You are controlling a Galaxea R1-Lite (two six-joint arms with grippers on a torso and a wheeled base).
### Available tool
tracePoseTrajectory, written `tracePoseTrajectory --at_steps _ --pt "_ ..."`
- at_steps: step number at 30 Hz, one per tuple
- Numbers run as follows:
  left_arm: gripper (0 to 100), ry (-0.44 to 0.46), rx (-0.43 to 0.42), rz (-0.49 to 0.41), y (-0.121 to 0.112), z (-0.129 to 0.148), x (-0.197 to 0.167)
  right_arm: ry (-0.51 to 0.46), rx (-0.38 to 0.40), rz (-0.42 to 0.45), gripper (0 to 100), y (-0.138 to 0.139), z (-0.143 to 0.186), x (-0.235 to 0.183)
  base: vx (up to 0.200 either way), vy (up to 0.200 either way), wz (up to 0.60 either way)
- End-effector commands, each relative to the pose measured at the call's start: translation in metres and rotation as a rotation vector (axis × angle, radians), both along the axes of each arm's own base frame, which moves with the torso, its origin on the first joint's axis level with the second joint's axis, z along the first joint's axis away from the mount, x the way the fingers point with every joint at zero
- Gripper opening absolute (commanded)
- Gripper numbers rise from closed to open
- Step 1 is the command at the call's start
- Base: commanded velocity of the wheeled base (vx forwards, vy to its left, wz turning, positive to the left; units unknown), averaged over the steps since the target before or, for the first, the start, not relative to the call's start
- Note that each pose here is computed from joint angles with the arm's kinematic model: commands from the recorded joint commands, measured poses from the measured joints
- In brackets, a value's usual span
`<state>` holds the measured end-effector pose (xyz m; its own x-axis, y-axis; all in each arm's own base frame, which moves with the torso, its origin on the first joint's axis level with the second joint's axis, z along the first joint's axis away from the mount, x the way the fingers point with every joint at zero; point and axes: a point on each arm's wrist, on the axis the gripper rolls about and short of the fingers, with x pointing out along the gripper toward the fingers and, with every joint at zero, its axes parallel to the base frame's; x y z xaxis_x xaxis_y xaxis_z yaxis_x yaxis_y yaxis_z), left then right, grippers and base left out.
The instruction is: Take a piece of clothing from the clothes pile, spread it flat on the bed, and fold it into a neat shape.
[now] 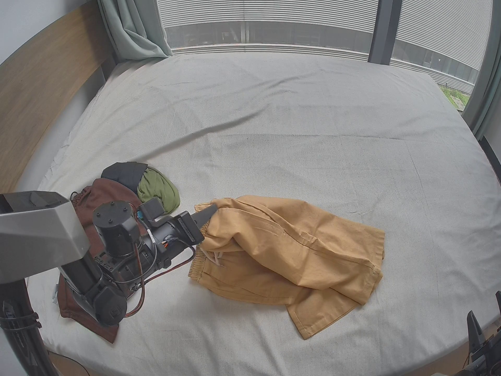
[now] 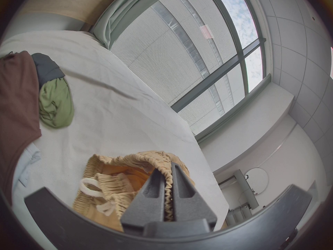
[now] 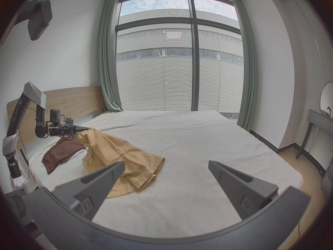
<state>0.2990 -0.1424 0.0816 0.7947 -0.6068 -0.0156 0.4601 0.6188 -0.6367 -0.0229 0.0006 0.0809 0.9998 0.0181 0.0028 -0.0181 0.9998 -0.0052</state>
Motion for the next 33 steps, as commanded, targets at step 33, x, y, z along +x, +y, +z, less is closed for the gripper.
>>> tracePoseTrajectory --at_steps 33 --pt "0 0.026 0.158 0.192 0.072 -0.019 0.004 0.004 -0.004 0.000 100 0.000 -0.005 0.000 0.000 0.000 0.00"
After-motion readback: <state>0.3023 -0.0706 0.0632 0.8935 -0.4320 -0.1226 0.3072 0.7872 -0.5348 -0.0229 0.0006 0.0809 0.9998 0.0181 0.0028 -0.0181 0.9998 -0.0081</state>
